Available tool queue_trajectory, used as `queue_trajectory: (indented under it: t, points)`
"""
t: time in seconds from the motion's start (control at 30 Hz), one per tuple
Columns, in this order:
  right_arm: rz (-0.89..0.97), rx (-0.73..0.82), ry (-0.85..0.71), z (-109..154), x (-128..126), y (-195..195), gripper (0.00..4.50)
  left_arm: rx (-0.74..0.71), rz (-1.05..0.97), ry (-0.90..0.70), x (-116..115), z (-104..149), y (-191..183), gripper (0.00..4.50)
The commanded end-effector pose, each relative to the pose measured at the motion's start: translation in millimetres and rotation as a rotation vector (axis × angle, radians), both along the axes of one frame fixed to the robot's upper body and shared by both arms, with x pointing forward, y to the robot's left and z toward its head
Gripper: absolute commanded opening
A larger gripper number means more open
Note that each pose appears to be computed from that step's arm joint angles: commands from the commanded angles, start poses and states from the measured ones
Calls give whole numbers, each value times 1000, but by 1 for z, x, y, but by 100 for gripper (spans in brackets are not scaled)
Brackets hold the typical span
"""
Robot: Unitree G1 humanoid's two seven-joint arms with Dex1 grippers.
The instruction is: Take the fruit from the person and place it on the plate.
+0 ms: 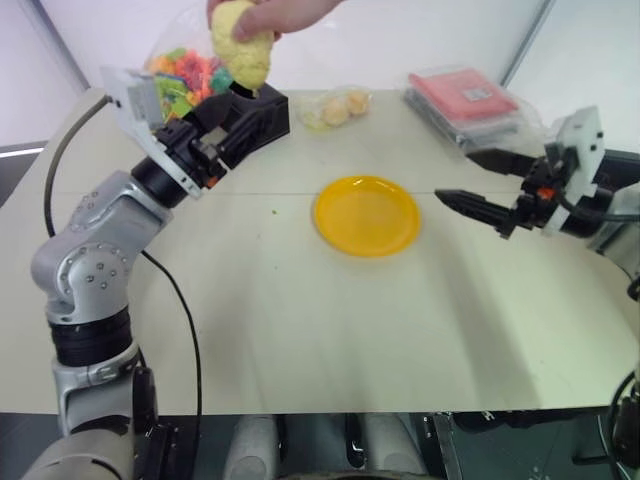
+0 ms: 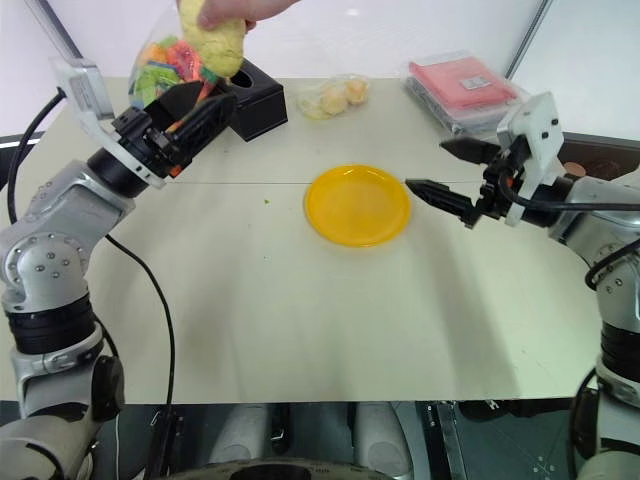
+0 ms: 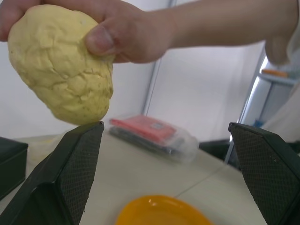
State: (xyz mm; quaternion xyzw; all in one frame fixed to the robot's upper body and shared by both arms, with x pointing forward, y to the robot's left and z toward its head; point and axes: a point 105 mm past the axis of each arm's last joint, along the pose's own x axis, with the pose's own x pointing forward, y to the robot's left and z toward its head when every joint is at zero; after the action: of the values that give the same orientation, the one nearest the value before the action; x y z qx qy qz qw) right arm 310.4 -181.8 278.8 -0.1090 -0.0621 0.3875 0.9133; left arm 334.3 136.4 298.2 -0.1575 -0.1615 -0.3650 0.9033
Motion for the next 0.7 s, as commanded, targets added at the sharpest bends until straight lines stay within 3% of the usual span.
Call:
queue_trajectory:
  t: [0.03,0.4,0.7]
  points:
    - [24,19,-68,15,-3,12,438,-18,33,-18,3,4,3,450]
    - [57,48,-73,16,-2,22,438,-12,141,-74,20,13,1,450]
    - [156,50,-31,10,-16,36,438,-2,185,-93,33,14,3,450]
